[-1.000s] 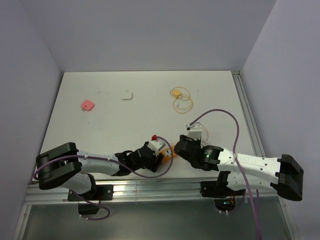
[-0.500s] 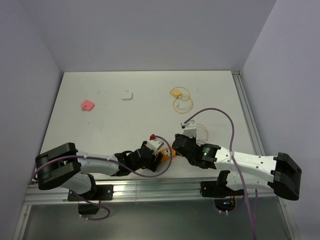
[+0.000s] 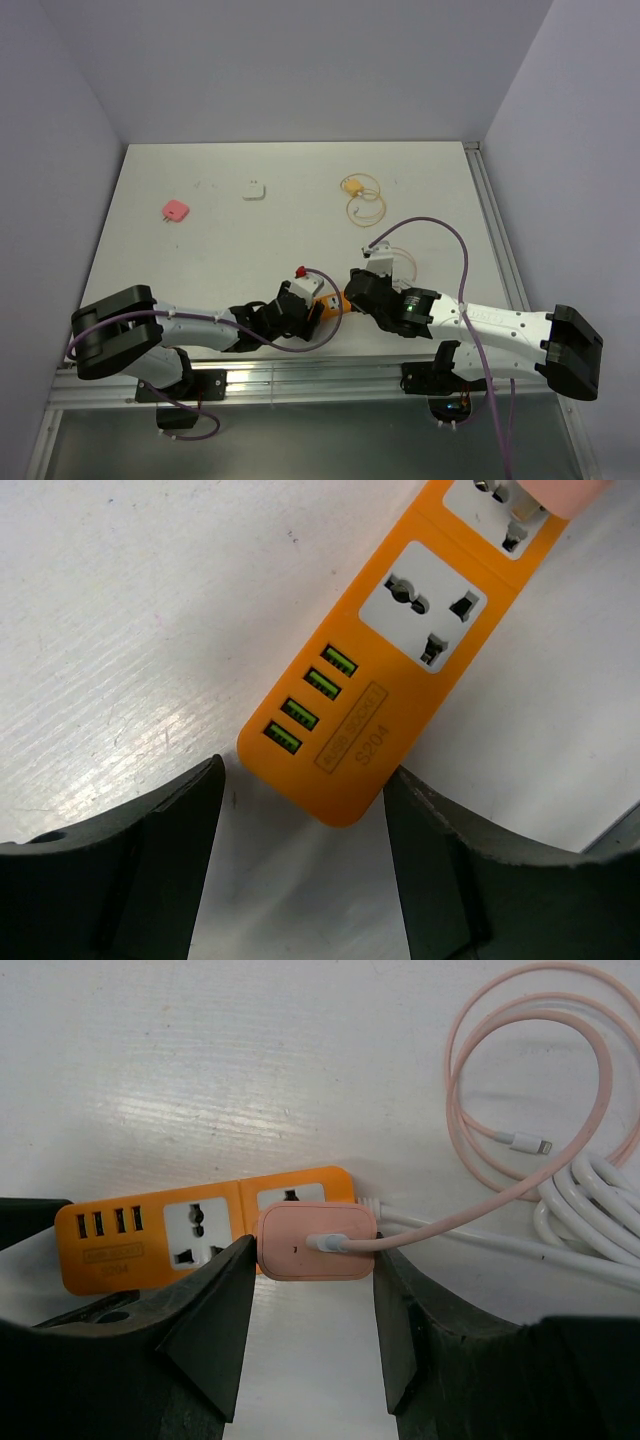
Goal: Insert the plug
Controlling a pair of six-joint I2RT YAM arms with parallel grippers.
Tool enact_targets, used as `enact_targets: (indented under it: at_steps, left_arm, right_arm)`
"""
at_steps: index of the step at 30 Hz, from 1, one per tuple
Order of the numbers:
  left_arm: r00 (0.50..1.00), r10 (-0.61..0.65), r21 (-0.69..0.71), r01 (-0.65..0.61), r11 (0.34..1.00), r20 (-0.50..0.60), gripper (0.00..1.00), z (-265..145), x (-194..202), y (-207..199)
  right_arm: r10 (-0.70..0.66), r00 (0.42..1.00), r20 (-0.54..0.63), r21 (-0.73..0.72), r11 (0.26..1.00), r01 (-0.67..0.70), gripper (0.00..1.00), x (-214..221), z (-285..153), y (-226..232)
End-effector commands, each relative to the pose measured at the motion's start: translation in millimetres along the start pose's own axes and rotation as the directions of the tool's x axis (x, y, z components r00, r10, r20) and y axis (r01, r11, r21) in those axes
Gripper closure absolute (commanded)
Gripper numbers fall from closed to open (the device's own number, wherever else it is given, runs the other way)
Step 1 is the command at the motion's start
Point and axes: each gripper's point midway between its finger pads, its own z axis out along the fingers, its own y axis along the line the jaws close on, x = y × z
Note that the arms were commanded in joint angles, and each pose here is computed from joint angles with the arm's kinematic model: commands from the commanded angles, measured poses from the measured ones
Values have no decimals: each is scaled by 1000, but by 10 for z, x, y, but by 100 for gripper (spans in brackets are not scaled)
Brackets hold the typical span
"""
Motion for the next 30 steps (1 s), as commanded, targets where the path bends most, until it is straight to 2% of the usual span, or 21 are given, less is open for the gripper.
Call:
enact_targets:
  at_steps: [1,13,19,30]
  left_arm:
    - [999,-39,-44,40,998,16,29,18,-68,42]
    - [999,-45,-62,47,997,27,28,16,-92,72]
    - [998,-57,-69,59,996,37,28,12,-135,74]
    - [994,-89,-118,95,988,57,28,30,-121,187]
  right_arm:
    - [9,1000,7,27,1000,-9,100,-11,18,-39]
    - [22,1000,10,16,1000,-22,100,-17,-18,-35]
    - [-30,999,-15,28,999,30,100,58,33,32]
    - [-100,995,-18,173,980,102,100,216,-2,78]
